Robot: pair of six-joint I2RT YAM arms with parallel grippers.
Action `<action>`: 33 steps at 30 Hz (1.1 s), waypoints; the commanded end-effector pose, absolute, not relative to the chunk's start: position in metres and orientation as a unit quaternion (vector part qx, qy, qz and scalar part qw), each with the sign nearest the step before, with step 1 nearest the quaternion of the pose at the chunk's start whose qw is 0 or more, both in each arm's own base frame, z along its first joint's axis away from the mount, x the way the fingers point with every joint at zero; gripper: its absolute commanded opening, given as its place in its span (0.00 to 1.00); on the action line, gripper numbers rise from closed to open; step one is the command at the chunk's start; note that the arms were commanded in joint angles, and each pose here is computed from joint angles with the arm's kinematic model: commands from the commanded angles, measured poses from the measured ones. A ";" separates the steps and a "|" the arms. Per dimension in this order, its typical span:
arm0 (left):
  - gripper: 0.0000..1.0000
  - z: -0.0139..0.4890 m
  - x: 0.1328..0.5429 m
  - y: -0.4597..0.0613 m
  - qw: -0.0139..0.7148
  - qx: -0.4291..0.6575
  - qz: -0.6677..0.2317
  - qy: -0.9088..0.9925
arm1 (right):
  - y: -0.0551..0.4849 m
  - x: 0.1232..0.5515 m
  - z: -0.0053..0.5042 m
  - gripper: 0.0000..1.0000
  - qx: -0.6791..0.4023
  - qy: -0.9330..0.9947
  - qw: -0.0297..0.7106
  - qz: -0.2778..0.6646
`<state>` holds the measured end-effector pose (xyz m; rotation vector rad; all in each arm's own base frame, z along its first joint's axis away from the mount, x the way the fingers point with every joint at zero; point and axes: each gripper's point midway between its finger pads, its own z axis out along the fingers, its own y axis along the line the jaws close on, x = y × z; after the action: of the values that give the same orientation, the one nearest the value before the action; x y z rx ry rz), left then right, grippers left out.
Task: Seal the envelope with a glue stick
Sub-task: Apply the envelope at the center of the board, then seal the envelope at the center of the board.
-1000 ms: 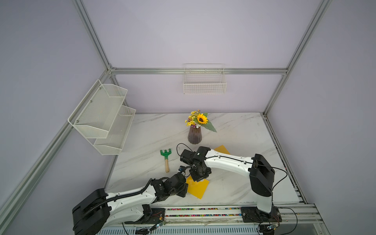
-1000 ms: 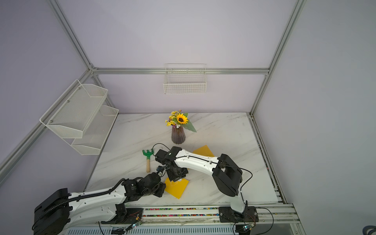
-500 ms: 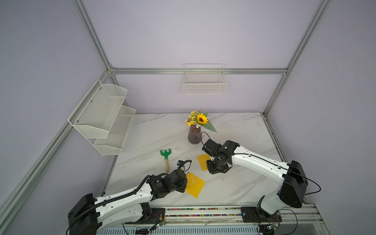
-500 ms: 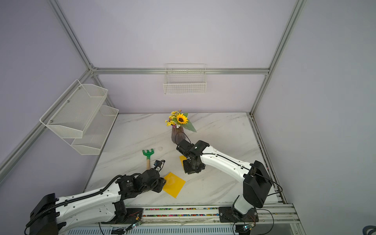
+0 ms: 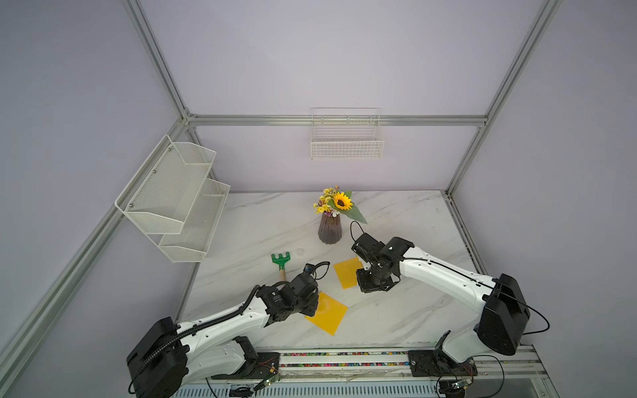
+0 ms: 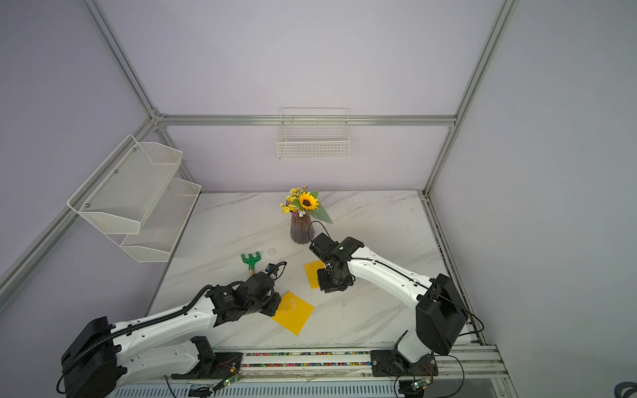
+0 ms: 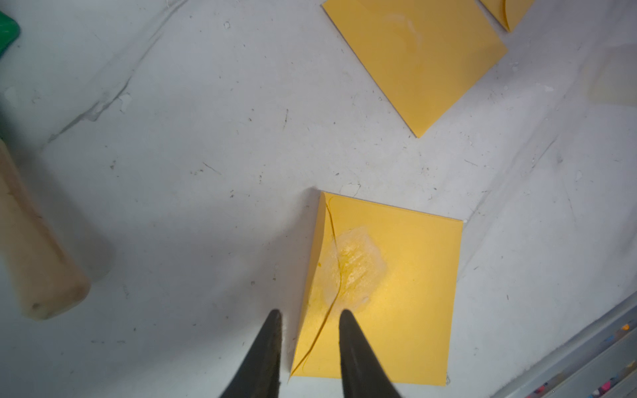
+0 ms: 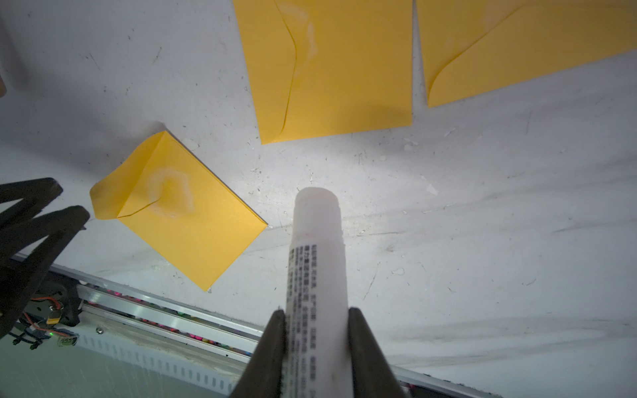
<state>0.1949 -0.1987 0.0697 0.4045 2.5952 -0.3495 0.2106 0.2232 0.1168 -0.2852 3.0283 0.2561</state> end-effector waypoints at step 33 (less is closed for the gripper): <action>0.00 0.075 0.210 -0.171 0.244 0.140 -0.057 0.958 | 0.225 0.211 0.130 0.00 -0.103 0.988 0.051 0.103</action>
<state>0.2016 -0.1804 0.0620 0.4360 2.6464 -0.2122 0.2087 0.2228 0.1242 -0.3012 3.0143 0.2912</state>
